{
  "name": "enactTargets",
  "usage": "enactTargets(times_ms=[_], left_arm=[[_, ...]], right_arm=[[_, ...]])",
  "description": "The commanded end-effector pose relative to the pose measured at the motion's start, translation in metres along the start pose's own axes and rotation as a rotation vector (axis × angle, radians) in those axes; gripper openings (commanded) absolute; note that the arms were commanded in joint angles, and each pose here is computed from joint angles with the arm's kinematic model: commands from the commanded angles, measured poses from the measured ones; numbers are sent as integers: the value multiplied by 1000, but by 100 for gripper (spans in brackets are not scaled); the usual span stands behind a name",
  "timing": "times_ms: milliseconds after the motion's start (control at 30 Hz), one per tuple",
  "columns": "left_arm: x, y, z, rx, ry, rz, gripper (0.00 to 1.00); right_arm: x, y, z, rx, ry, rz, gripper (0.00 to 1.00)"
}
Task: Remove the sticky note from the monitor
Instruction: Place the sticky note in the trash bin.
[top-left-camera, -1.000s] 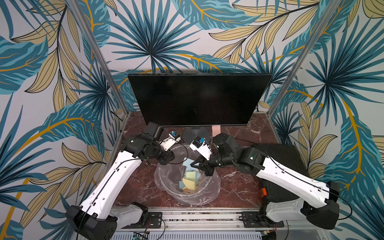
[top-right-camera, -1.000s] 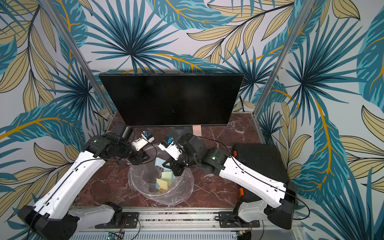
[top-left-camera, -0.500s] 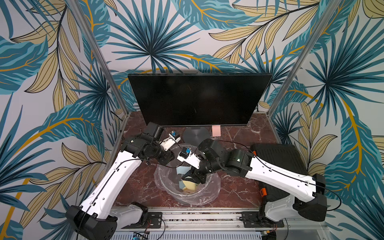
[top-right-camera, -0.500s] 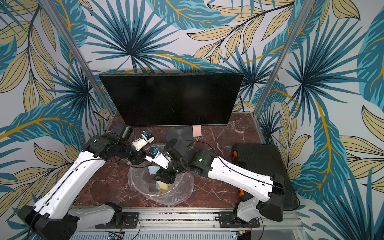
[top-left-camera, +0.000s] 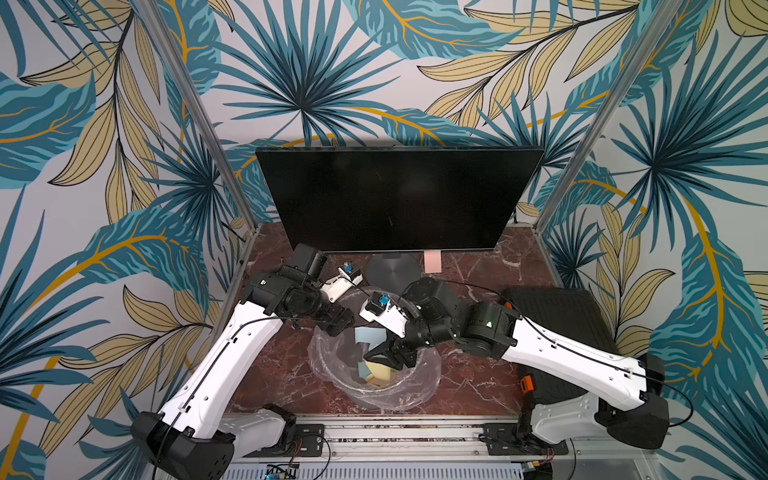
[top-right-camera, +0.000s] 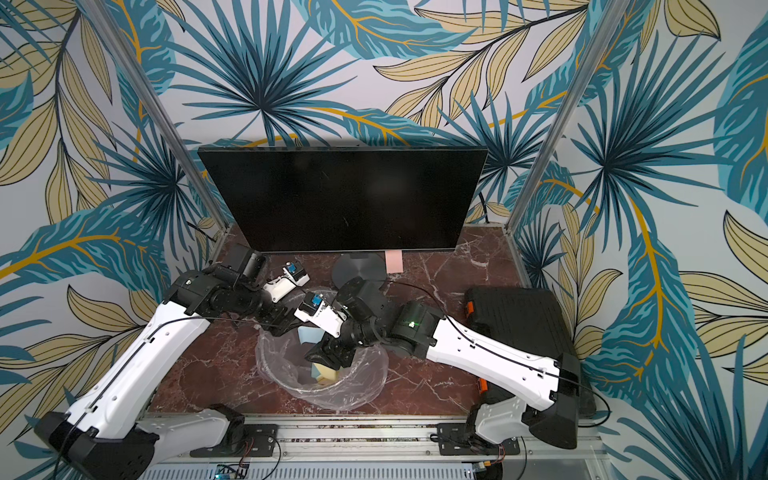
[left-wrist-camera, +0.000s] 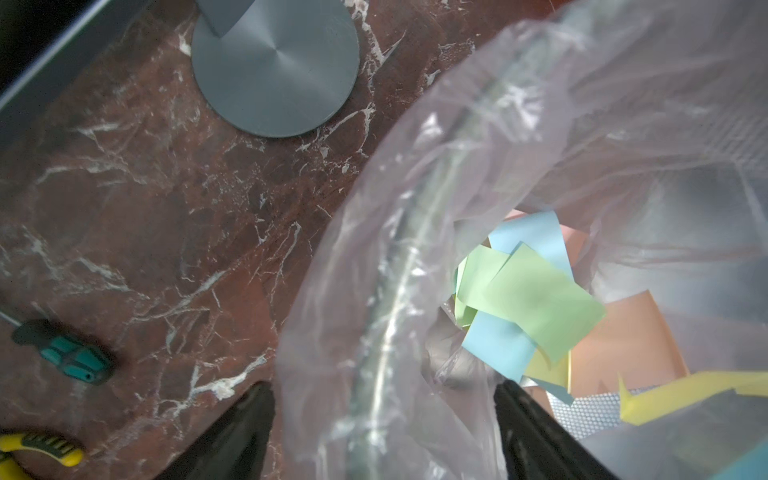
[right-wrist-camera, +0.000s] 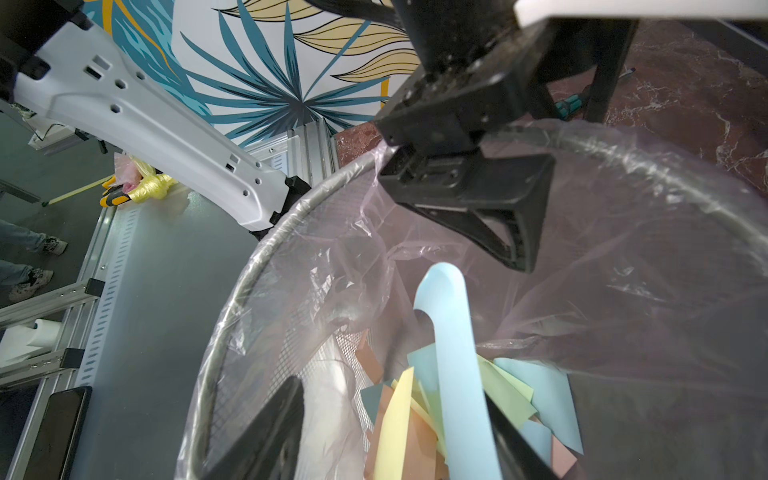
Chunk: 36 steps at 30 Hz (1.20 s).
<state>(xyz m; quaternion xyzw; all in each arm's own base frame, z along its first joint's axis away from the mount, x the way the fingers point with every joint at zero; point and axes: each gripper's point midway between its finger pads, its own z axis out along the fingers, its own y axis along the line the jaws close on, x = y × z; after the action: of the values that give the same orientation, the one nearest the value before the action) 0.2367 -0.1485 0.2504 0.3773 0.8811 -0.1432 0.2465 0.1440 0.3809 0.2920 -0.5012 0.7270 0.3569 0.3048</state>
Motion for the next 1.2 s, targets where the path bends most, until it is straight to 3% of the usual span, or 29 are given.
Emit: enactTargets(times_ms=[0, 233, 400, 867, 1167], left_arm=[[-20, -10, -35, 0, -108, 63, 94], [-47, -16, -72, -16, -211, 77, 98], [-56, -24, -79, 28, -246, 61, 98], [-17, -65, -51, 254, -126, 90, 97], [-5, -51, -40, 163, -83, 96, 95]], right_arm=[[5, 1, -2, 3, -3, -13, 62], [2, 1, 4, -9, -9, -11, 62], [-4, -1, 7, -5, -18, -13, 62], [-26, -11, 4, 51, -90, -11, 62], [-34, -12, -3, 51, -130, -6, 62]])
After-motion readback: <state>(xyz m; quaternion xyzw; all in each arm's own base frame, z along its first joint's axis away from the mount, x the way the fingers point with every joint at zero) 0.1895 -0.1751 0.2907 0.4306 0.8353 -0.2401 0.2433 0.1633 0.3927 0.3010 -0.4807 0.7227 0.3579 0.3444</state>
